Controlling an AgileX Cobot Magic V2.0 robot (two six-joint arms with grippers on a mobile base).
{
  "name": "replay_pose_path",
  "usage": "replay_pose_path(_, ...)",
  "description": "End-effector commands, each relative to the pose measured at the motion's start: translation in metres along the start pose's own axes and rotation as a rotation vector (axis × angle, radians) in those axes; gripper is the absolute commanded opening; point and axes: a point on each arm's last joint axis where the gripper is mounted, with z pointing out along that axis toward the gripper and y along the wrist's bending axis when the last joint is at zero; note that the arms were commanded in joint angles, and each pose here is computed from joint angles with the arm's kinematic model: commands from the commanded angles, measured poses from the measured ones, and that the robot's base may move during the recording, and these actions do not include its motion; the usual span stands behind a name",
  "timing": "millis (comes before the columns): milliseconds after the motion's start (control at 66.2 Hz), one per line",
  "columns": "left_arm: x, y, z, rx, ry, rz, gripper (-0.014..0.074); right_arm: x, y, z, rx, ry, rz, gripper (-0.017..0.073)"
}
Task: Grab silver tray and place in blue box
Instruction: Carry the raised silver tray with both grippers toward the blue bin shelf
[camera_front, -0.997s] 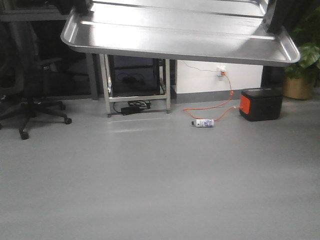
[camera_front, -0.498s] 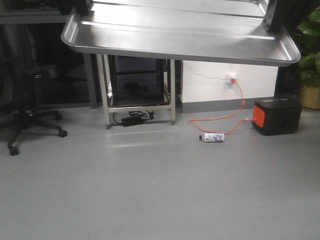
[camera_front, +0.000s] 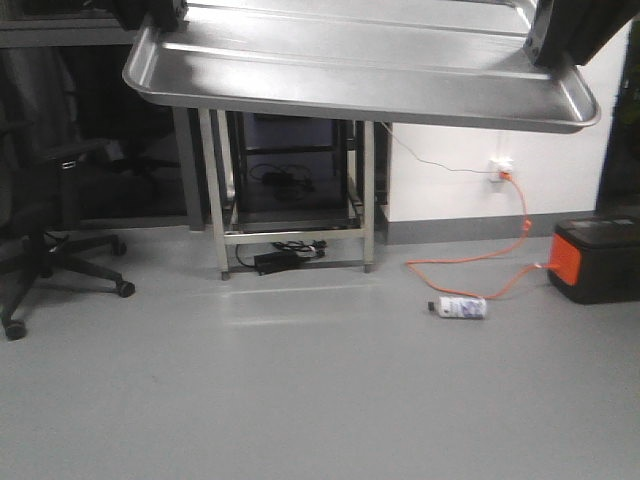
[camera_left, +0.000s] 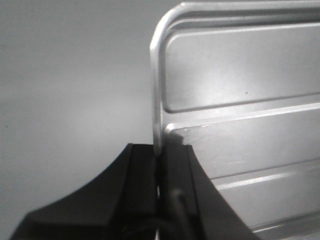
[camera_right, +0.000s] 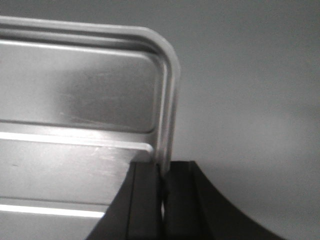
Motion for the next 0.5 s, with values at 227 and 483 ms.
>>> replay_pose_path(227,-0.0061,0.0061,-0.0226,0.008,-0.078,0.007,-0.0097,-0.0110,-0.0037,-0.0195,0.012,-0.110,-0.036,0.0059)
replay_pose_path(483,-0.0061,0.0061,-0.0226,0.008,-0.078,0.007,-0.0097,-0.0110,-0.0037,-0.0195,0.012,-0.110,-0.036,0.0059)
